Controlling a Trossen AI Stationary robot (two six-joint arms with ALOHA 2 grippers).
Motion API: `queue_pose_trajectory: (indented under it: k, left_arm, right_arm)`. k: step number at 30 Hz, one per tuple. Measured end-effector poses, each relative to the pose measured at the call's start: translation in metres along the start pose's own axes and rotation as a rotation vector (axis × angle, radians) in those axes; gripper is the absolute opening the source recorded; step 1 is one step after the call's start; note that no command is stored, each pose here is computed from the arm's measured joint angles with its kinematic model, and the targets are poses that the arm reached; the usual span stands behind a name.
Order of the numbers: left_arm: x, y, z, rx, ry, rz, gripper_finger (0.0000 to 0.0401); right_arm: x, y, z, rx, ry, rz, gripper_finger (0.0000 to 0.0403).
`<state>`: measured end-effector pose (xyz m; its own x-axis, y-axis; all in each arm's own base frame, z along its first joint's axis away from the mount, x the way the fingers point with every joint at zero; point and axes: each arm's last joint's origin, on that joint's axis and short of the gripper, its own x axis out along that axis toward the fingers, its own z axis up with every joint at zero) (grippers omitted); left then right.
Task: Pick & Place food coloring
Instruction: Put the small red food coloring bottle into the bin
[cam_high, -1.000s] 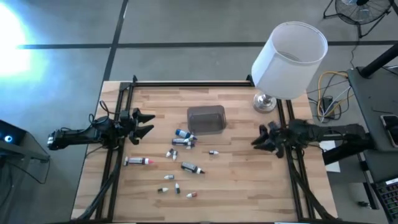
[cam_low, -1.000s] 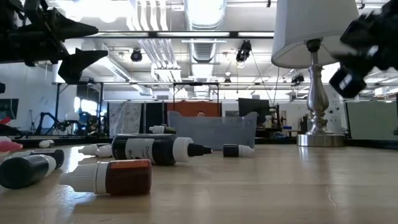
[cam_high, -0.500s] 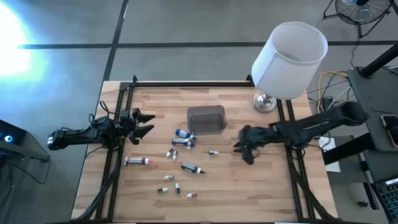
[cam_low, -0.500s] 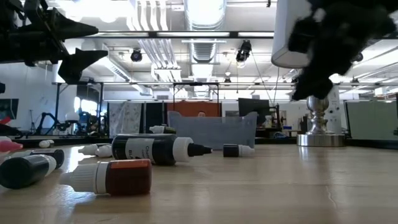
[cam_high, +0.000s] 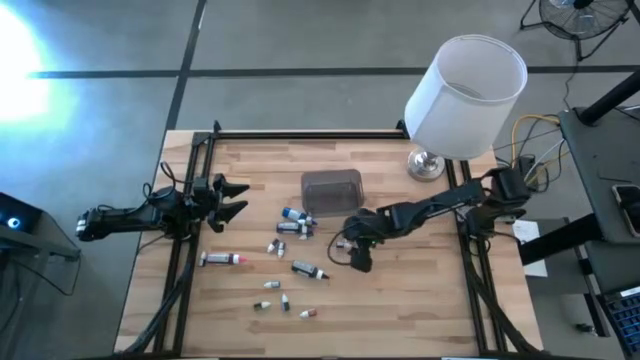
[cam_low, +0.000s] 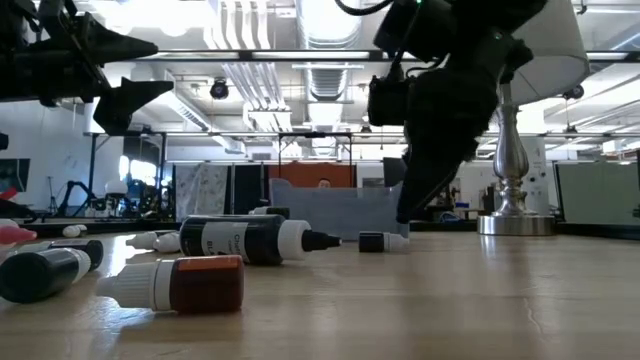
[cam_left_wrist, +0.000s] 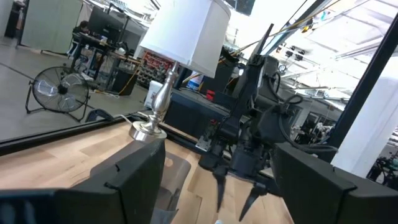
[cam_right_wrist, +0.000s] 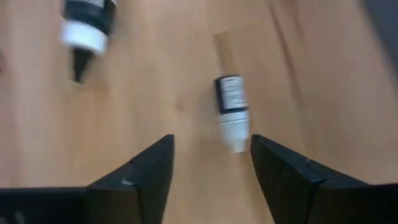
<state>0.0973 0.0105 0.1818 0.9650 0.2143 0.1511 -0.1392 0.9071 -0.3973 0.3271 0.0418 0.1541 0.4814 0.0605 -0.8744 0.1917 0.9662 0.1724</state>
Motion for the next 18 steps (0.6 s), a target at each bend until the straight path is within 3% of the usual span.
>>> queue_pose_trajectory:
  k: [3, 9, 14, 18]
  left_arm:
    - [0.0, 0.0, 0.0, 0.0, 0.0, 0.0, 0.0268]
    - [0.0, 0.0, 0.0, 0.0, -0.001, -0.001, 0.0268]
    - [0.0, 0.0, 0.0, 0.0, -0.001, 0.0, 0.0268]
    - [0.0, 0.0, 0.0, 0.0, 0.0, 0.0, 0.0268]
  right_arm:
    - [0.002, 0.0, 0.006, -0.078, -0.015, -0.053, 0.0239]
    - [0.021, -0.002, 0.0, -0.173, 0.057, -0.042, 0.0244]
    - [0.031, -0.004, -0.002, -0.167, 0.086, -0.046, 0.0218]
    - [0.031, -0.009, -0.001, -0.12, 0.077, -0.065, 0.0171]
